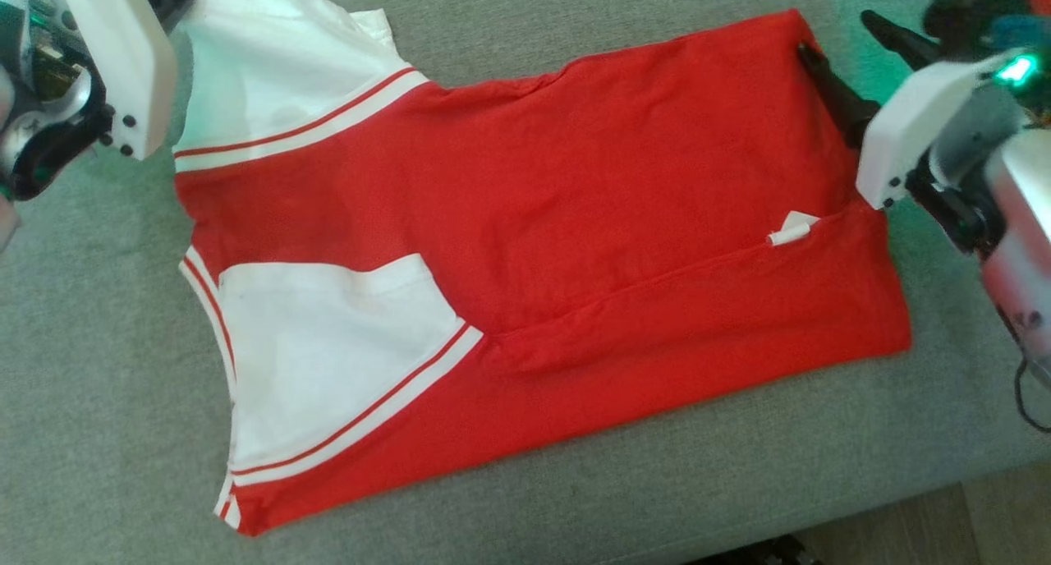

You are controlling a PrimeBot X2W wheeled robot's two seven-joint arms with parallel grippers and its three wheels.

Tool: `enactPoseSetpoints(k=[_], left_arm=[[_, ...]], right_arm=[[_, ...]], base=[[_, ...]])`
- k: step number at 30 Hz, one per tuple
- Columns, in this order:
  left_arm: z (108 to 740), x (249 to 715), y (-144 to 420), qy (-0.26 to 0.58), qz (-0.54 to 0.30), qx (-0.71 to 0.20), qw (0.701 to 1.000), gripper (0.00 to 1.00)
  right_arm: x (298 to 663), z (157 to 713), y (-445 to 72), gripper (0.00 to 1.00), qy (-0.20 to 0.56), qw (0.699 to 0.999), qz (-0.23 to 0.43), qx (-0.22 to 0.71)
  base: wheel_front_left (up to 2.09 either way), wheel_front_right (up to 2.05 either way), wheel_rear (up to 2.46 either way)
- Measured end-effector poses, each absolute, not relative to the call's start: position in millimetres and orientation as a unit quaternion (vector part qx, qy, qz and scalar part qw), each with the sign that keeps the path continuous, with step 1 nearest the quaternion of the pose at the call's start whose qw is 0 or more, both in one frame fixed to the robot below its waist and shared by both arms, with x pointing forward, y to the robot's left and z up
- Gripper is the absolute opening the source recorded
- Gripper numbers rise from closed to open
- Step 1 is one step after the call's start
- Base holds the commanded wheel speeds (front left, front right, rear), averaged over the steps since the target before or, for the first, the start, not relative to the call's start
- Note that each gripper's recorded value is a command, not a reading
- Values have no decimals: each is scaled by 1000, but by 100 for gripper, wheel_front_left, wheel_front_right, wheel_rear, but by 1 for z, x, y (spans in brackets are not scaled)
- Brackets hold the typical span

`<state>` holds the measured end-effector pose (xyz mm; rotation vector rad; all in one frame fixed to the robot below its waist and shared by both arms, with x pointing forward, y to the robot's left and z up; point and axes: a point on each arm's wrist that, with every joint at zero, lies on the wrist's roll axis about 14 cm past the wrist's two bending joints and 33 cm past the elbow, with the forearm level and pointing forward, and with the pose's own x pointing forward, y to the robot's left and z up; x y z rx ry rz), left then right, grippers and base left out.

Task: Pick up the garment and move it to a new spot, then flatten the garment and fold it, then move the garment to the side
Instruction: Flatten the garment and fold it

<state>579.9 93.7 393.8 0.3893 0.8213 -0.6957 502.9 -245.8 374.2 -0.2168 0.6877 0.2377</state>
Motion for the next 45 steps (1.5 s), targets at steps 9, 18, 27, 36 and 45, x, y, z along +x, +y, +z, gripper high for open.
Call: enactPoseSetpoints(k=[9,18,27,36,45], left_arm=[[398,576,97,383,-332,178,844,0],[395,571,100,381,-334,174,845,0],[418,584,96,316,-338,176,869,0],[464,589,88,213,-345,163,900,0],[499,567,99,153,-352,138,913,0]], right_arm=[[510,366,-241,44,364,901,148,-183],[511,361,-235,0,390,890,159,-177],[519,371,-229,0,357,907,167,-150],[538,415,-235,0,276,942,151,-117],[531,429,-240,0,225,961,145,-64]], base=[[0,0,0],[0,0,0],[0,0,0],[0,0,0],[0,0,0]])
